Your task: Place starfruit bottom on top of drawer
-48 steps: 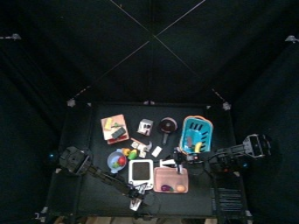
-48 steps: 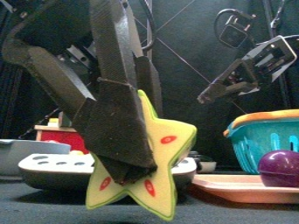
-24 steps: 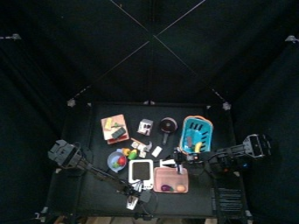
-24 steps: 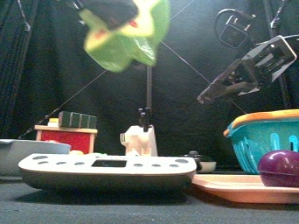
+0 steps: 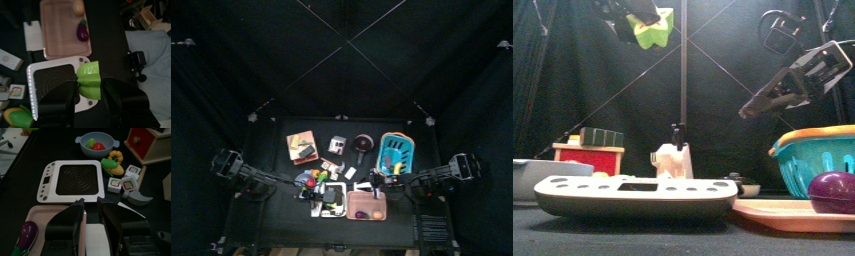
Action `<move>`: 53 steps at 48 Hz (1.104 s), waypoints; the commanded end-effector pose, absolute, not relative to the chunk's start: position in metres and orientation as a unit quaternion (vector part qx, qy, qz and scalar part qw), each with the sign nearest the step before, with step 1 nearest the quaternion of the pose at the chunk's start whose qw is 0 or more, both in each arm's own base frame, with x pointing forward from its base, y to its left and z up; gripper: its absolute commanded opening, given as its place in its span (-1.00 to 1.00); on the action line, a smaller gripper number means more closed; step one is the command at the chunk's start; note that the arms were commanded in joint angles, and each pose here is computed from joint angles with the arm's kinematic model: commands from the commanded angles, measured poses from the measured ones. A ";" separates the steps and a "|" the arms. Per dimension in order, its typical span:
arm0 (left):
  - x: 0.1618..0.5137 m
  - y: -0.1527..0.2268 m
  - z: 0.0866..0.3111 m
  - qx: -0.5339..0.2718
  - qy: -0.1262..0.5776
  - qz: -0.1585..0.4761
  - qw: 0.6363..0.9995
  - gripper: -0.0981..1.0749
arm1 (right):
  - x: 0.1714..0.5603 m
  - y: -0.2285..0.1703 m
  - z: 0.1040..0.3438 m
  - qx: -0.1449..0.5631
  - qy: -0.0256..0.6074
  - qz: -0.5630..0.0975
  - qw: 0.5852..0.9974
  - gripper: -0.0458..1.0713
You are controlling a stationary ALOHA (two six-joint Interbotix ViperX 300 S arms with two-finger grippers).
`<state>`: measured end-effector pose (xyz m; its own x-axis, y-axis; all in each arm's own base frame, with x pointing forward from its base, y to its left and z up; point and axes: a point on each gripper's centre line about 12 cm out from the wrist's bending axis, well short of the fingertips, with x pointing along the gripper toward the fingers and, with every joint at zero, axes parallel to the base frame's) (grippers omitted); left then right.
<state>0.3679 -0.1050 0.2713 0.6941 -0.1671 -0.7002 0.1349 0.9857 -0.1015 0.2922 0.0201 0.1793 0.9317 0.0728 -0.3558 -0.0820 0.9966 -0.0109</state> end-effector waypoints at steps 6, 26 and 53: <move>0.349 -0.070 0.319 -0.047 0.306 -0.039 0.950 0.33 | 0.296 0.020 0.189 -0.012 0.165 0.039 0.985 0.32; 0.307 -0.021 0.326 -0.004 0.274 0.095 0.957 0.33 | 0.298 0.020 0.188 -0.010 0.166 0.038 0.985 0.32; 0.196 0.028 0.277 -0.106 0.197 0.258 0.940 0.33 | 0.304 0.018 0.185 -0.012 0.172 0.036 0.984 0.32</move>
